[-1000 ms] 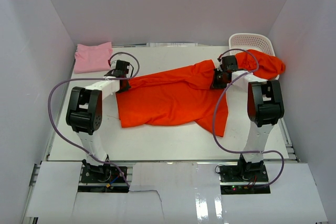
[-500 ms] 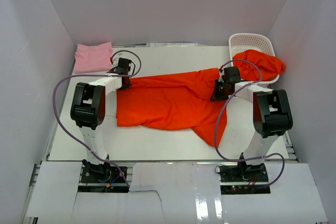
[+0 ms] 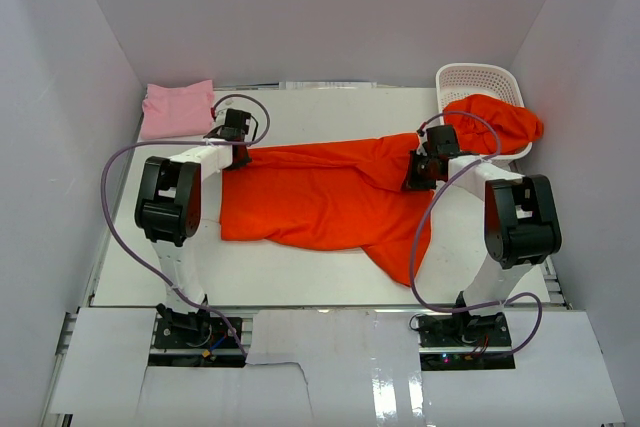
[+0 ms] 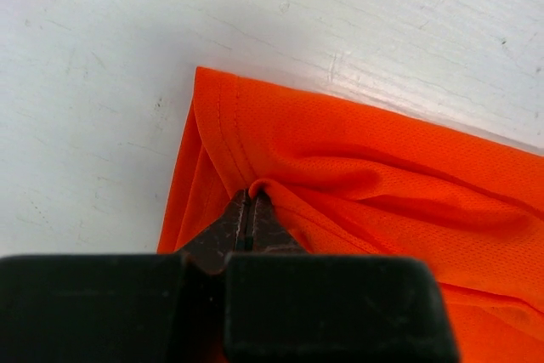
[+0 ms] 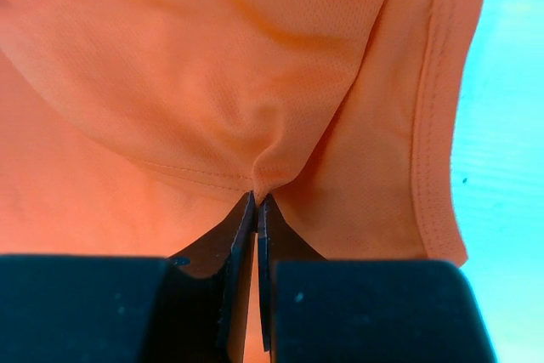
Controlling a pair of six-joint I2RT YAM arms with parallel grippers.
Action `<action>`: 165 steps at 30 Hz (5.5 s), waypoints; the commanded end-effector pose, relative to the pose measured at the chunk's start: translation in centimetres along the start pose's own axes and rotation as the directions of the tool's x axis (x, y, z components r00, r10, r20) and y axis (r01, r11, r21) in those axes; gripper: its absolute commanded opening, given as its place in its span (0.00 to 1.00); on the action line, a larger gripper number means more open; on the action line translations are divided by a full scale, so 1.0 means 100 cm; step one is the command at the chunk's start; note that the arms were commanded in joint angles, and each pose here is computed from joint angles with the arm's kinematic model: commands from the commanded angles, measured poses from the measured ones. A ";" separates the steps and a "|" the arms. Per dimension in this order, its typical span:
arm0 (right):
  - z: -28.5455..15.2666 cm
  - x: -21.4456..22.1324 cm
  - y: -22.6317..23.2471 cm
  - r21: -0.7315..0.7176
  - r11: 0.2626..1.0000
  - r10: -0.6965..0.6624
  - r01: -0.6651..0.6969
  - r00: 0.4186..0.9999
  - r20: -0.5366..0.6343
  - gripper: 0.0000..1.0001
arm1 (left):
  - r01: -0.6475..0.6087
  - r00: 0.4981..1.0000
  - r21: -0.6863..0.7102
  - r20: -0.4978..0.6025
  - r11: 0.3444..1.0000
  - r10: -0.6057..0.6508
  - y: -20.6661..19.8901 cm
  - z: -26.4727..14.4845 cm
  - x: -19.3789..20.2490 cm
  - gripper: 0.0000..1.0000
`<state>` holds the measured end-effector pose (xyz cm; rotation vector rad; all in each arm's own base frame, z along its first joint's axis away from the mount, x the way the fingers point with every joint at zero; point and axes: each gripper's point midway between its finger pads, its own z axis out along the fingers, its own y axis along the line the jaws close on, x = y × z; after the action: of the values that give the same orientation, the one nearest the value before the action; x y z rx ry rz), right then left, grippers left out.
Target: Fold and stack the t-shirts
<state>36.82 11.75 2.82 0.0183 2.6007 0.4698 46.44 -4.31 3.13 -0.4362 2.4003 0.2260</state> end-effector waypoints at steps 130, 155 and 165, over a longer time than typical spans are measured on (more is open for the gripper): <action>-0.064 -0.253 0.060 -0.118 0.981 -0.098 0.154 0.918 0.383 0.08 | -0.037 0.974 -0.027 0.221 0.999 0.042 0.006 -0.005 -0.134 0.00; -0.070 -0.238 0.043 -0.101 0.987 -0.082 0.128 0.923 0.375 0.08 | -0.021 0.981 -0.027 0.192 0.999 0.026 0.013 0.001 -0.122 0.00; -0.080 -0.222 0.040 -0.092 0.988 -0.080 0.123 0.924 0.374 0.08 | -0.012 0.980 -0.016 0.197 1.000 0.015 0.015 -0.008 -0.120 0.00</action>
<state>52.33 11.47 17.70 -0.0442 2.2860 0.5534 53.90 -0.68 8.19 -0.3533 2.2844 0.3014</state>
